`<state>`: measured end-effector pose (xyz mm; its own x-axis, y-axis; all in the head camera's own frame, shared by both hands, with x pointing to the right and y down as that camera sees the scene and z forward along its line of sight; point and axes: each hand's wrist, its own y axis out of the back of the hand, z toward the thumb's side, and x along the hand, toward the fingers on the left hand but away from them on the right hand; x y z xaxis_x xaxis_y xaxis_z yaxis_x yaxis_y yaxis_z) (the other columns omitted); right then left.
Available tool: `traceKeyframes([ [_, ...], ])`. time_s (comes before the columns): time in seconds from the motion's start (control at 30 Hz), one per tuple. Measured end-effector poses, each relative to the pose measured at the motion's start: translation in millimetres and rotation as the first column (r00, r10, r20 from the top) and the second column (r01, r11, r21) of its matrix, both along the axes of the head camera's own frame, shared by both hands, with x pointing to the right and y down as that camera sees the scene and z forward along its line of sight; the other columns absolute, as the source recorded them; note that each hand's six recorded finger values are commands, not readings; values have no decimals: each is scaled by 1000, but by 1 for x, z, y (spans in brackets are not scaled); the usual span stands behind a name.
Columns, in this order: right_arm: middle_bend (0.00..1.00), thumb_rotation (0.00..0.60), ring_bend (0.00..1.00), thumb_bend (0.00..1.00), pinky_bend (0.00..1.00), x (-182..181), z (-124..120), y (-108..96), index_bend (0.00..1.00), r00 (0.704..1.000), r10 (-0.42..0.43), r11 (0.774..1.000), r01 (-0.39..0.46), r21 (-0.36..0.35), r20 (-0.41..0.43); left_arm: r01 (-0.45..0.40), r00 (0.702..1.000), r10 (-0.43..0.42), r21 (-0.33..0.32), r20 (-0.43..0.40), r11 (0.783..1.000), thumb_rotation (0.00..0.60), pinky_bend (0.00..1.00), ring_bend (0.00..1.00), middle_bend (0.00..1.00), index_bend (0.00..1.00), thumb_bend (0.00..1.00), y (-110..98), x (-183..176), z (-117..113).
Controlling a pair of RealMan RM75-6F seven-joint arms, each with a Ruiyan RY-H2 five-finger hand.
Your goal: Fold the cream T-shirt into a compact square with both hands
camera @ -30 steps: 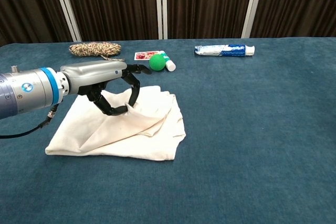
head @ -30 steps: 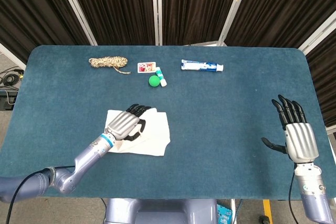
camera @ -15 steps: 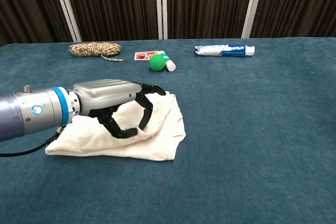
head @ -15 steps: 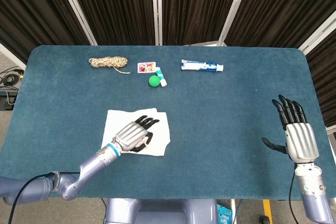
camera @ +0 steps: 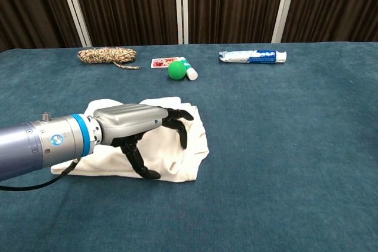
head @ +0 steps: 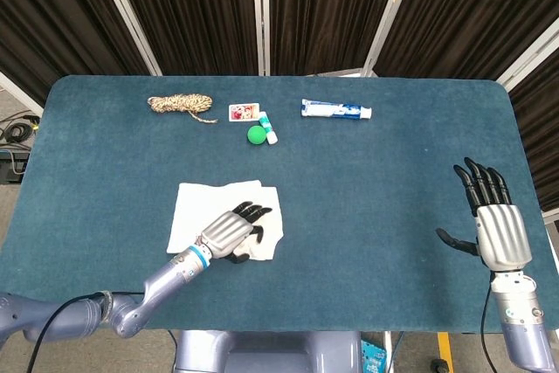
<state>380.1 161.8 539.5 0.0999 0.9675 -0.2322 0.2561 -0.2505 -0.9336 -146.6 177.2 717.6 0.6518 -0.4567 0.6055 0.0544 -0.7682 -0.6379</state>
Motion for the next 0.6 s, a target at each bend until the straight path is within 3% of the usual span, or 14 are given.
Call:
traceKeyframes([
  [0.3, 0, 600, 0, 0, 0, 0, -1, 0, 0, 1000, -1, 1000, 1, 0, 0, 61, 996, -62, -18, -70, 998, 600, 0, 0, 0, 0, 0, -5, 0, -11],
  [0.6, 0, 600, 0, 0, 0, -1, -1, 1, 0, 1000, -2, 1000, 2, -2, -2, 161, 978, -151, 57, -144, 985, 600, 0, 0, 0, 0, 0, -40, -20, -35],
])
